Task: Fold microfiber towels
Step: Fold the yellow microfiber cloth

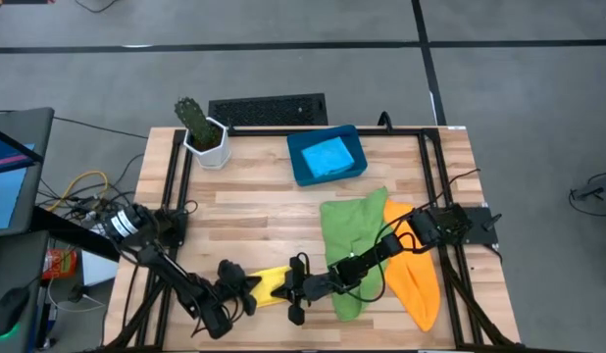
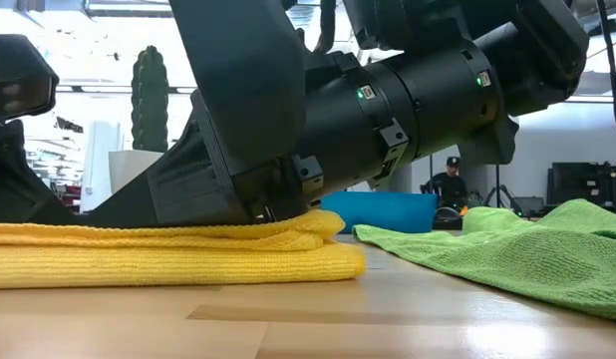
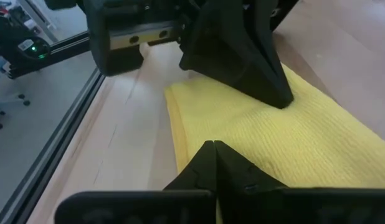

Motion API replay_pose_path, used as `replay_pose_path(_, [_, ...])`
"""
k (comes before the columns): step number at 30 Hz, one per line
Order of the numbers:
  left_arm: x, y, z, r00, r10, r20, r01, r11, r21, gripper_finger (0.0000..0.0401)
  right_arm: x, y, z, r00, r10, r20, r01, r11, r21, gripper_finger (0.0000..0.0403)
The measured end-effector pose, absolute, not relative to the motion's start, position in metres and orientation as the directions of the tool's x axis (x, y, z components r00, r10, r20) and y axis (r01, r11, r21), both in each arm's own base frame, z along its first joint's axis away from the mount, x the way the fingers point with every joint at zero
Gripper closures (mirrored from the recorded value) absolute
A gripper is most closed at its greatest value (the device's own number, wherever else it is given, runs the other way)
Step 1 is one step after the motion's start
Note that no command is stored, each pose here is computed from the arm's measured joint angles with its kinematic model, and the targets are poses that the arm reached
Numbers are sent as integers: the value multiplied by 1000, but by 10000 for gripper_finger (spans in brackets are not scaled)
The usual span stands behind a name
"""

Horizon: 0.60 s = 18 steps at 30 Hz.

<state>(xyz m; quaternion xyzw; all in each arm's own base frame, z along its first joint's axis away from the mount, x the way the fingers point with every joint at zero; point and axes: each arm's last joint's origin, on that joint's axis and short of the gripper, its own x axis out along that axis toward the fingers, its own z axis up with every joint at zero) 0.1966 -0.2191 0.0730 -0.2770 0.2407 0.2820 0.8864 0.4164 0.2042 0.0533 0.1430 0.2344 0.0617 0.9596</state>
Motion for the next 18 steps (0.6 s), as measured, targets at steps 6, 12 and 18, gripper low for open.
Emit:
replay_pose_path(6, [189, -211, 114, 734, 344, -586, -634, 655, -411, 401, 416, 204, 53, 881, 188, -435, -63, 957, 285, 387])
replay_pose_path(12, [187, -211, 155, 831, 330, -449, -530, 716, -455, 401, 417, 202, 52, 881, 184, -436, -65, 960, 273, 381])
replay_pose_path(18, [196, -230, 130, 854, 268, -446, -483, 727, -487, 401, 418, 201, 53, 883, 182, -434, -64, 960, 271, 382])
